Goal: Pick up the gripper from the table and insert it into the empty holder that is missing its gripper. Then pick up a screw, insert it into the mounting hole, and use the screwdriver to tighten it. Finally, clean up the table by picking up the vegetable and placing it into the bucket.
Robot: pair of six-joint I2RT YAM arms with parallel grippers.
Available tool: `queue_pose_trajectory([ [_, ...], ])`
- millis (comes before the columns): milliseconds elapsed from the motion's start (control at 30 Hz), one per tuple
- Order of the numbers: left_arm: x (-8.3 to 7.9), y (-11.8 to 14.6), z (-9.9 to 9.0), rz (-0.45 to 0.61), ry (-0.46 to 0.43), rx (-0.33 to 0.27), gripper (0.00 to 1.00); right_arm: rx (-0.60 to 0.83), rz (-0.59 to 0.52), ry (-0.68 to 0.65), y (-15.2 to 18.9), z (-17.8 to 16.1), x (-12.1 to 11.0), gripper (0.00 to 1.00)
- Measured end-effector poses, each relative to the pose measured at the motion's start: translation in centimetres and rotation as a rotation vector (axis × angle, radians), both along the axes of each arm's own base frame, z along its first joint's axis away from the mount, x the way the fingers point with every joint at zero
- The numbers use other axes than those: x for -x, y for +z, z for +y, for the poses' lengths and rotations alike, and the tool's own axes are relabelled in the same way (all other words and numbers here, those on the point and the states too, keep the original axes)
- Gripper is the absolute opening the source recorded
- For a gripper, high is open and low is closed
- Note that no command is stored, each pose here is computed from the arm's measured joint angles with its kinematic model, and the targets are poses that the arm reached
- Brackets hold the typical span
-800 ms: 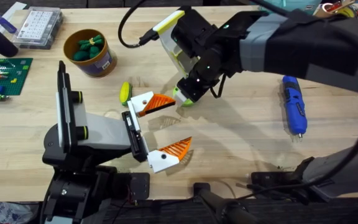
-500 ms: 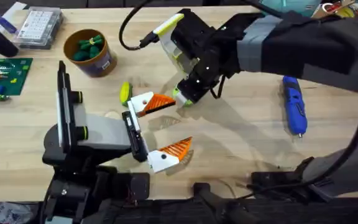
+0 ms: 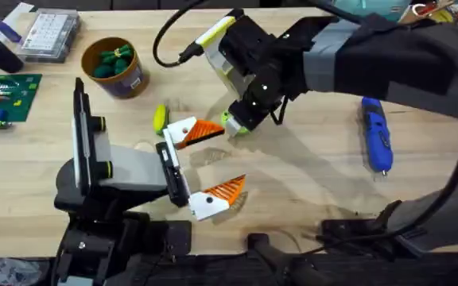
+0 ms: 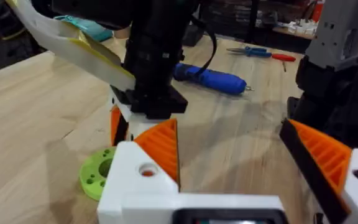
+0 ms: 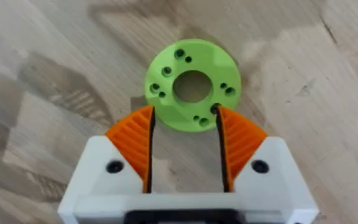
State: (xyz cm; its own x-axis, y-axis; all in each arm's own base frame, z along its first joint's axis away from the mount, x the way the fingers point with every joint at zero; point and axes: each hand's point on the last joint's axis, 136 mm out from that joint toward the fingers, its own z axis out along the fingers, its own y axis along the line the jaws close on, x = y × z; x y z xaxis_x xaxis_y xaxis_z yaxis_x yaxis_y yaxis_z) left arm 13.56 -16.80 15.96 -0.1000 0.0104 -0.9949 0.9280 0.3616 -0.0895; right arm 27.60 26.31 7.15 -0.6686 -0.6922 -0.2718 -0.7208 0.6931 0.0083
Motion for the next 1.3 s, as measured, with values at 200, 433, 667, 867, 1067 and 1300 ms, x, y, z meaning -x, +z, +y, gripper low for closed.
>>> queue_pose_trajectory([
  [200,0.0,0.0,0.0,0.0,0.0,0.0,0.987,0.003,-0.004,-0.004,0.0,-0.1,-0.2,0.53],
  [433,0.0,0.0,0.0,0.0,0.0,0.0,0.987,-0.004,0.001,-0.049,0.0,-1.2,-1.2,0.53],
  [667,0.0,0.0,0.0,0.0,0.0,0.0,0.987,-0.002,0.022,-0.059,-0.8,-1.3,-1.3,0.53],
  [867,0.0,0.0,0.0,0.0,0.0,0.0,0.987,0.002,0.034,-0.054,-1.5,-1.0,-1.3,0.53],
  [1067,0.0,0.0,0.0,0.0,0.0,0.0,0.987,-0.003,0.03,-0.058,-1.5,-0.9,-1.4,0.438],
  [1300,0.0,0.0,0.0,0.0,0.0,0.0,0.987,-0.004,0.031,-0.064,-1.5,-0.9,-1.4,0.024],
])
